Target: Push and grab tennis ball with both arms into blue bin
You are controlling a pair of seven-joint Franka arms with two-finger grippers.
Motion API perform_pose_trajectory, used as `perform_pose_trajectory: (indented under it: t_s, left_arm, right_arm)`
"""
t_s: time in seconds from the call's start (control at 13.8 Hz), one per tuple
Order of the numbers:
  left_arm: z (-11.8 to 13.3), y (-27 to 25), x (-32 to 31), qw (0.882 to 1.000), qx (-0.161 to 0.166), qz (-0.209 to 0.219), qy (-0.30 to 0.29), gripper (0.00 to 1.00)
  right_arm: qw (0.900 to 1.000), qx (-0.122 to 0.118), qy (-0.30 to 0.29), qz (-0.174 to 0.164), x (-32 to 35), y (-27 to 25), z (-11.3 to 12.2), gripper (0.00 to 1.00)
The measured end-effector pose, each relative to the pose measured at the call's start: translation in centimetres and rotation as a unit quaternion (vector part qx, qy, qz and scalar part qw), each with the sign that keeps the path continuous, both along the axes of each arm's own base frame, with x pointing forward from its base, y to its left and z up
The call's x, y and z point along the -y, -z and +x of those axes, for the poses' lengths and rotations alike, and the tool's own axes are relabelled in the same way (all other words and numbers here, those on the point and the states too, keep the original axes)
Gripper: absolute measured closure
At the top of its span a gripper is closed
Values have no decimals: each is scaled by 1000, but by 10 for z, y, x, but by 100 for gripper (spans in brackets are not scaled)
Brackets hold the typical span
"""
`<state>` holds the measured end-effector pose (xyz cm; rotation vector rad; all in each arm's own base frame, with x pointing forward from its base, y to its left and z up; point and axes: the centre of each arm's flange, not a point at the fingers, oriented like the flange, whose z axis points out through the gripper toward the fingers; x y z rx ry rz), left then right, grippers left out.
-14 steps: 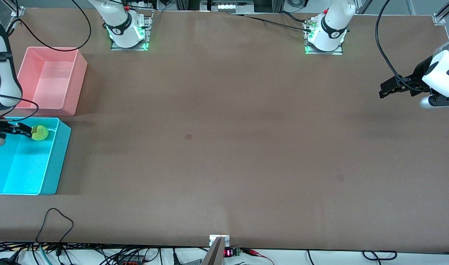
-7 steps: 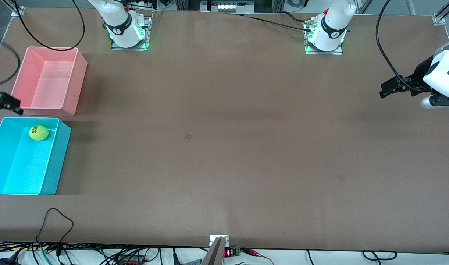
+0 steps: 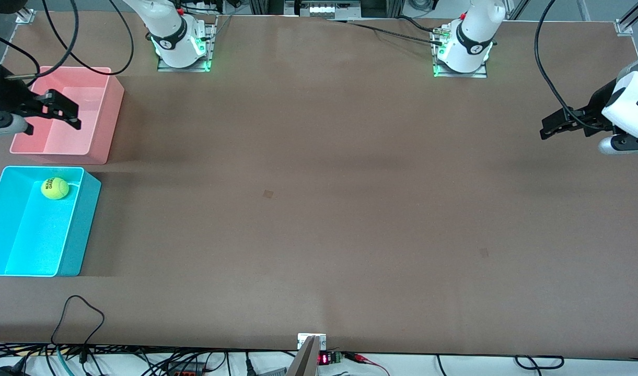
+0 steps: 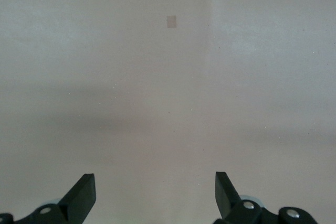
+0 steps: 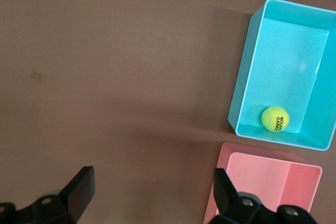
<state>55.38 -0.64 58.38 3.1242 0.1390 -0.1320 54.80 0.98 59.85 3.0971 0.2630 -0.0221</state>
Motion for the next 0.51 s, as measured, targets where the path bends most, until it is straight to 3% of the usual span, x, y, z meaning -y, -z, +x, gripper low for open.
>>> perform_pose_trajectory:
  t_s: [0.51]
  left_arm:
    - [0, 0, 0, 1000, 0, 0, 0, 0]
  right_arm:
    - [1000, -7, -1, -1, -1, 2, 3, 0]
